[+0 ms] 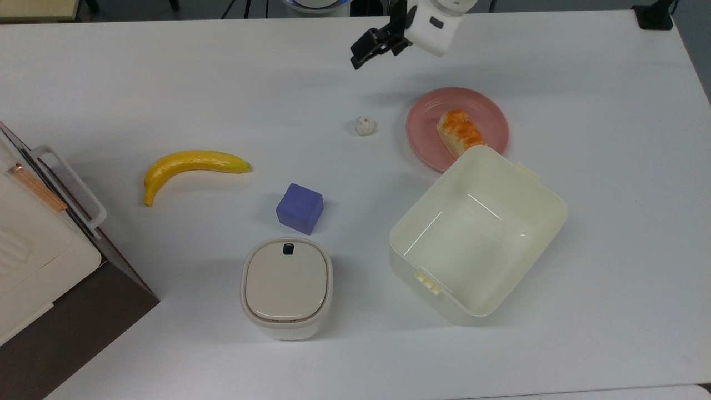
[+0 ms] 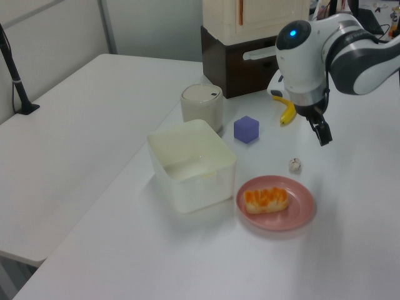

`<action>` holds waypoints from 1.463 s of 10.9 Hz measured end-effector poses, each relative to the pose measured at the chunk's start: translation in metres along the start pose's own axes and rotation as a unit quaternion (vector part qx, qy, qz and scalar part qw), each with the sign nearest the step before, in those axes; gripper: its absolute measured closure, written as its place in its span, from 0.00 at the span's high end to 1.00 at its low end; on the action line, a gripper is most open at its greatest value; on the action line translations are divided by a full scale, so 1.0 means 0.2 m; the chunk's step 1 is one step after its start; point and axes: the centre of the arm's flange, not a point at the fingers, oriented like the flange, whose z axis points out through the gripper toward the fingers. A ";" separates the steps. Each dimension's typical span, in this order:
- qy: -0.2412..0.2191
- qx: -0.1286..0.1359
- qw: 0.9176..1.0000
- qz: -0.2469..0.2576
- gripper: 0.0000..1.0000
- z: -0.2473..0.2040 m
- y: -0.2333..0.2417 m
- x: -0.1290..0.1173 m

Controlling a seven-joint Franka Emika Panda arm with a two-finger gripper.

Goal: Put the bread on the table
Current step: 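Move the open gripper over the bread roll on the pink plate, then lower the gripper and close it on the bread roll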

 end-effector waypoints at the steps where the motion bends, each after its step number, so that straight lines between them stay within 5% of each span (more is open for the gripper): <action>1: 0.015 0.002 1.000 0.011 1.00 -0.03 -0.06 0.02; 4: 0.122 0.034 0.982 0.140 1.00 -0.10 -0.23 0.16; 7: 0.168 0.067 0.967 0.178 1.00 -0.07 -0.36 0.28; 11: 0.182 0.052 0.965 0.181 1.00 0.05 -0.66 0.46; 16: 0.186 0.050 0.963 0.190 0.98 0.08 -0.61 0.56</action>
